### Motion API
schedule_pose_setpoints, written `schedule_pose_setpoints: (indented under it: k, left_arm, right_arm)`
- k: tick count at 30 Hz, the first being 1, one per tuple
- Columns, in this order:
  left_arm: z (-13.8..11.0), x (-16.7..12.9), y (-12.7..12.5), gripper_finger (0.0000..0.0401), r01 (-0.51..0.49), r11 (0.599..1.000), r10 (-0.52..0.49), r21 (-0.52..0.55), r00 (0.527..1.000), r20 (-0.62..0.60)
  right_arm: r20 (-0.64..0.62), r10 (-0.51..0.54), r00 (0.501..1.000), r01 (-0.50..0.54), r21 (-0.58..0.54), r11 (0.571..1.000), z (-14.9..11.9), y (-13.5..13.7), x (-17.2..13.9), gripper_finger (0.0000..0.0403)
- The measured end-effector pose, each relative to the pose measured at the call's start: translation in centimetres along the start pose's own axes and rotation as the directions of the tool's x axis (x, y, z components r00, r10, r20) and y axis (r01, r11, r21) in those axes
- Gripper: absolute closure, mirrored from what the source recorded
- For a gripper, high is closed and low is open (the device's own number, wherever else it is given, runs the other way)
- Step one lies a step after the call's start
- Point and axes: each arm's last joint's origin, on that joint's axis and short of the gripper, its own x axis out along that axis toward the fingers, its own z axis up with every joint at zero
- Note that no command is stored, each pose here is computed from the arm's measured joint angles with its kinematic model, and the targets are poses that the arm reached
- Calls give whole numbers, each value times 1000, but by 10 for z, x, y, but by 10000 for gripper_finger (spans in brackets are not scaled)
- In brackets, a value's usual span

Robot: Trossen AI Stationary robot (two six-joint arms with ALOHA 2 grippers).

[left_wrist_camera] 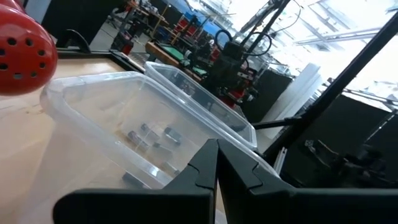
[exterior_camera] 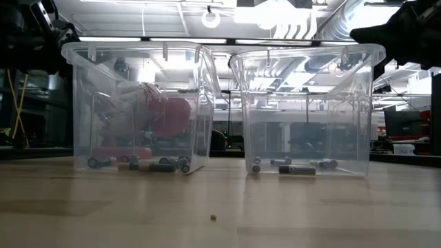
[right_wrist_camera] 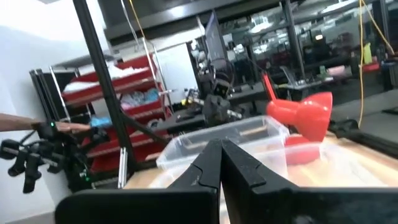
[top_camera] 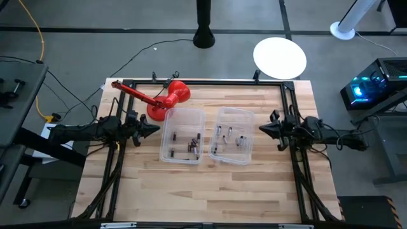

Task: Sort batteries
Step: Return to Home Position

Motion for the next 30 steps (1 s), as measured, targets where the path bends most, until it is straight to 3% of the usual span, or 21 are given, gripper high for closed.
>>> schedule_pose_setpoints:
  k: [14,16,19,23,26,30]
  left_arm:
    - [-1,0,-1,401,7,1000,-7,2,1000,-4]
    - [0,0,0,401,0,995,0,96,1000,-1]
    - [-1,0,-1,401,29,954,-23,298,999,-22]
    - [-2,0,-1,401,56,850,-41,524,998,-41]
    - [-2,0,-1,401,57,795,-41,604,998,-41]
    - [-2,0,-1,401,57,791,-41,609,998,-41]
  right_arm:
    - [-177,-46,983,48,4,999,-17,-4,-2,403]
    - [-195,-51,980,52,3,999,-19,-5,-2,403]
    - [-197,-52,979,53,4,999,-19,-5,-2,403]
    - [-200,-52,978,54,4,999,-19,-5,-2,403]
    - [-200,-52,978,54,3,999,-19,-5,-2,403]
    - [-200,-53,978,54,3,999,-19,-5,-2,403]
